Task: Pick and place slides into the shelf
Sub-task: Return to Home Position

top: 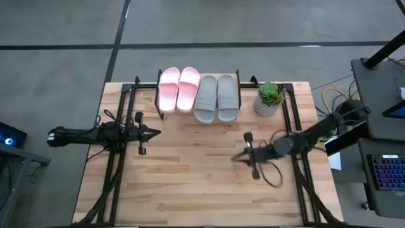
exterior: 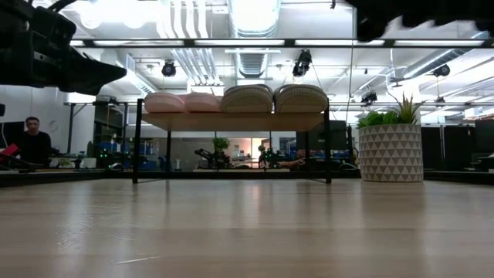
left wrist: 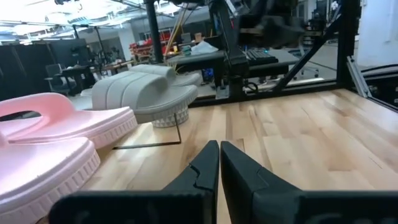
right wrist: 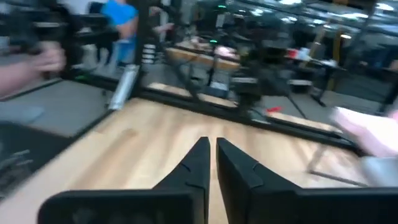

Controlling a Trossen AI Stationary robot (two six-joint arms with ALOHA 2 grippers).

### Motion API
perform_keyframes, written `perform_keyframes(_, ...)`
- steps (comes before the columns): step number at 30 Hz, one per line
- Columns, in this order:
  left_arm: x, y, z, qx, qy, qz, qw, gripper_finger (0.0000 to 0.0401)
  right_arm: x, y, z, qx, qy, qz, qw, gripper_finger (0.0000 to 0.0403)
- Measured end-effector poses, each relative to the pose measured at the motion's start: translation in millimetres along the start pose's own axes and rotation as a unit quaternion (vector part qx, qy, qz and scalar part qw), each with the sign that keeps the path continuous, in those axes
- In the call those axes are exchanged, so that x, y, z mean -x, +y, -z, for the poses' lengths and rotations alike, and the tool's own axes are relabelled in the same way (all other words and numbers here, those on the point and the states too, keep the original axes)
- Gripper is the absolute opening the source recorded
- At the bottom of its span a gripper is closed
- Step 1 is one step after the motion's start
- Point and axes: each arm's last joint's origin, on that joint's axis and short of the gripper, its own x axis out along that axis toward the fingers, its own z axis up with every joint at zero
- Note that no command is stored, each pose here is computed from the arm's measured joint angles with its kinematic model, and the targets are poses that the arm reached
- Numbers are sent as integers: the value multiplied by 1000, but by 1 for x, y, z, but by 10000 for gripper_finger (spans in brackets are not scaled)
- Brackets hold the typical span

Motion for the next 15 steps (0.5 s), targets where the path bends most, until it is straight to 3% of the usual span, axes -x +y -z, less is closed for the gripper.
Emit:
perform_keyframes(8,0,0,1,0,3,-3,1000,0,-3,-93,-11,-12,-6,65,998,9)
perform_keyframes(12,-1,0,1,-10,6,-12,1000,0,24,-113,-24,0,81,100,992,9)
perform_keyframes(15,-1,0,1,-10,7,-12,1000,0,52,-112,-38,-6,74,110,991,9)
